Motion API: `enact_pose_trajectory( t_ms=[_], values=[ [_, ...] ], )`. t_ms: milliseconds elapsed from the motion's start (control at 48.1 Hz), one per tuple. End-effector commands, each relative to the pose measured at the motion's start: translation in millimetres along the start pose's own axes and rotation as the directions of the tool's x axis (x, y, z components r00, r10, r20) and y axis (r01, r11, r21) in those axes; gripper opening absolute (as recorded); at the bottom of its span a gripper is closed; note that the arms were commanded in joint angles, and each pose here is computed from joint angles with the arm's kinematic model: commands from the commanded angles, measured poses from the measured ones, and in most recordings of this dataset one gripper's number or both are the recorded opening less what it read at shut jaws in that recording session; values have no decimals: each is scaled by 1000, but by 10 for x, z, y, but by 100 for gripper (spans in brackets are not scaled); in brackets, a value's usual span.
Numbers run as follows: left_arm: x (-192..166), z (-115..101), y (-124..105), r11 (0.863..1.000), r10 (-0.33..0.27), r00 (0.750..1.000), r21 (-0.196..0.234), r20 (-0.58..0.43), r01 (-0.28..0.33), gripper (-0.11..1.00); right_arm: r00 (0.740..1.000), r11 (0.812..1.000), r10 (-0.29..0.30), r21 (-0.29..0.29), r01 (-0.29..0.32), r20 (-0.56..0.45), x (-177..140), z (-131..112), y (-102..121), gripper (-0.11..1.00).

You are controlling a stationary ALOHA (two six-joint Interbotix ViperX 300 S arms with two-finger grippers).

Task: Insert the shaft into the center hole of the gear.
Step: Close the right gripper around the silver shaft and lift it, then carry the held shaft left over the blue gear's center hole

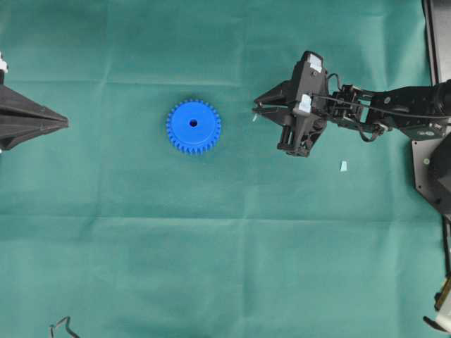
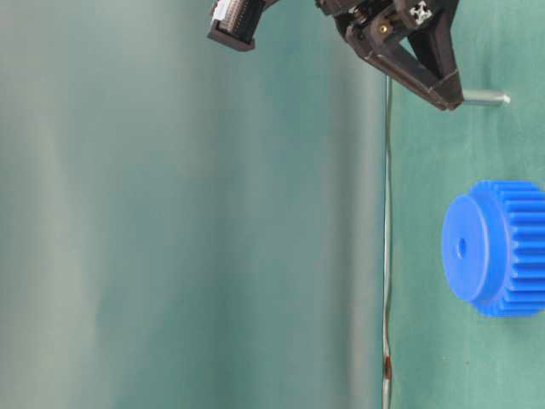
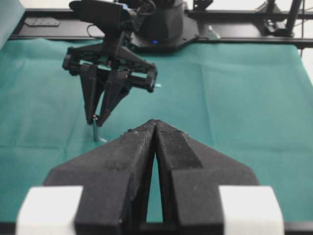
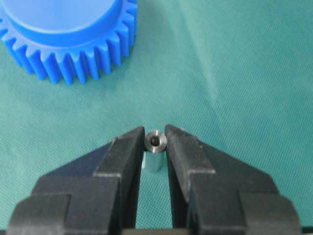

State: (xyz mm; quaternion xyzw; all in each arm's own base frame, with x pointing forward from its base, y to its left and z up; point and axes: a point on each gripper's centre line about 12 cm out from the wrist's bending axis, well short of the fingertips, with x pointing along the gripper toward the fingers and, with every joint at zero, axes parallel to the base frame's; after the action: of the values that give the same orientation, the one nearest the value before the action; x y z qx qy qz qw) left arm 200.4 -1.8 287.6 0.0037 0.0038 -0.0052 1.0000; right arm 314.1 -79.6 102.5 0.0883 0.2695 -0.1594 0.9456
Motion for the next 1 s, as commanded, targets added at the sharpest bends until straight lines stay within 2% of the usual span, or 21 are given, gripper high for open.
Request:
enact_pose_trajectory(
  t_ms=[0, 270, 665, 977],
  values=[
    [18, 99, 3, 1000, 1, 1000, 3, 25, -1, 0, 1000, 1000, 1, 2, -1, 14, -8, 51, 2, 18],
    [18, 97, 3, 1000, 1, 1000, 3, 23, -1, 0, 1000, 1000, 4, 8, -5, 24, -25, 123, 13, 18],
    [18, 97, 3, 1000, 1, 1000, 2, 23, -1, 0, 998, 999, 43, 11, -44, 40, -381, 603, 100, 18],
    [19, 103, 3, 1000, 1, 1000, 2, 25, -1, 0, 998, 999, 47, 12, -47, 30, -426, 619, 105, 18]
  ],
)
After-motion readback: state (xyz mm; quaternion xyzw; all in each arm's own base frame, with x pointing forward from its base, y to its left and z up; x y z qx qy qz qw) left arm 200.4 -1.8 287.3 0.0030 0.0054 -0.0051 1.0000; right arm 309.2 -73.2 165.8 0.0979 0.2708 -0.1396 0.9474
